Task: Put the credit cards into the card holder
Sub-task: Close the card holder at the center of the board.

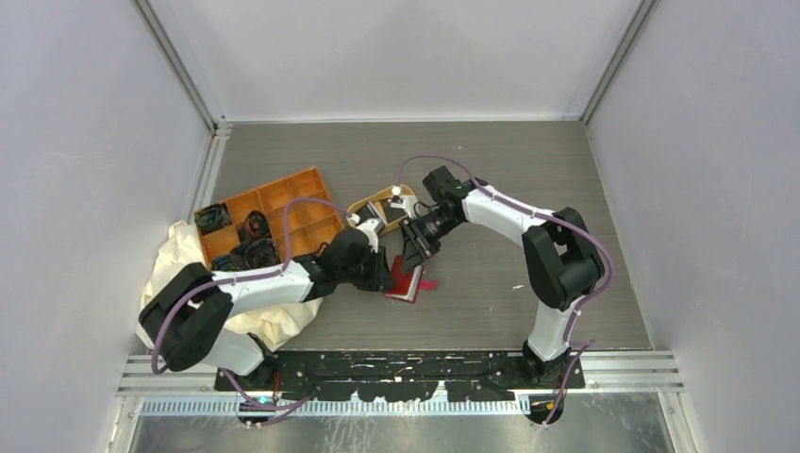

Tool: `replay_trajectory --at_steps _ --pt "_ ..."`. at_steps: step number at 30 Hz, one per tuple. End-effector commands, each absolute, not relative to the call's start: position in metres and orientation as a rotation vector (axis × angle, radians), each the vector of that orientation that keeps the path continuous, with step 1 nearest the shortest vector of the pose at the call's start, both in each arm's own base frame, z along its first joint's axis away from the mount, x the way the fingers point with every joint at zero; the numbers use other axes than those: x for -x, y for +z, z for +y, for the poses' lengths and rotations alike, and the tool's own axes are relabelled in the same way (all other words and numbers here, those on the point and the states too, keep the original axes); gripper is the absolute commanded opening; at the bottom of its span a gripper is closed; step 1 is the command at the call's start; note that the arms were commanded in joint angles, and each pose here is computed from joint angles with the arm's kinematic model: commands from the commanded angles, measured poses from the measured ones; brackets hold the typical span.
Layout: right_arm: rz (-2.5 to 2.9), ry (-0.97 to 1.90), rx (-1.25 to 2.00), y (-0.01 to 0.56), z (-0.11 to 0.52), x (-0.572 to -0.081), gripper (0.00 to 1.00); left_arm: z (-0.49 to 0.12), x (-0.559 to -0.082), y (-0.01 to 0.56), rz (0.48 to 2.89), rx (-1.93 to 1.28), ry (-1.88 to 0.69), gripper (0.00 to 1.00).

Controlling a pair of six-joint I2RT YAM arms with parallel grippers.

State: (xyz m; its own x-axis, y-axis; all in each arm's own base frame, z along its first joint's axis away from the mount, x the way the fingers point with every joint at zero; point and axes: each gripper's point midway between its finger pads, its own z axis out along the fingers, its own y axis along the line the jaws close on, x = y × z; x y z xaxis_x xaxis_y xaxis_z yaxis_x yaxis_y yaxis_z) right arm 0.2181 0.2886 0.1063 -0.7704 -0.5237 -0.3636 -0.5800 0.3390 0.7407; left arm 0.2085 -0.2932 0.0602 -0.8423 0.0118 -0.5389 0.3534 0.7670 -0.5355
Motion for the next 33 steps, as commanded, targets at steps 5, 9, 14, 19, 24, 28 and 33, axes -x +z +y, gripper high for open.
replay_trajectory --at_steps 5,9,14,19,24,28,33 --pt "2.564 1.123 1.103 0.095 0.266 -0.231 0.24 -0.316 -0.215 0.061 2.432 -0.288 -0.965 0.23" --pt "2.714 1.031 1.127 0.065 0.251 -0.227 0.21 -0.320 -0.215 0.058 2.443 -0.275 -0.977 0.23" --pt "2.816 0.868 1.136 0.039 0.236 -0.235 0.20 -0.322 -0.209 0.069 2.402 -0.282 -1.029 0.27" --pt "2.834 0.792 1.148 0.031 0.231 -0.241 0.20 -0.301 -0.208 0.077 2.379 -0.279 -0.938 0.37" --pt "2.792 0.812 1.166 0.040 0.232 -0.244 0.21 -0.287 -0.209 0.065 2.404 -0.288 -0.838 0.51" --pt "2.717 0.961 1.197 0.061 0.240 -0.237 0.23 -0.298 -0.211 0.053 2.439 -0.301 -0.853 0.51" --pt "2.564 1.075 1.143 0.106 0.234 -0.237 0.34 -0.310 -0.216 0.047 2.472 -0.310 -0.873 0.51"
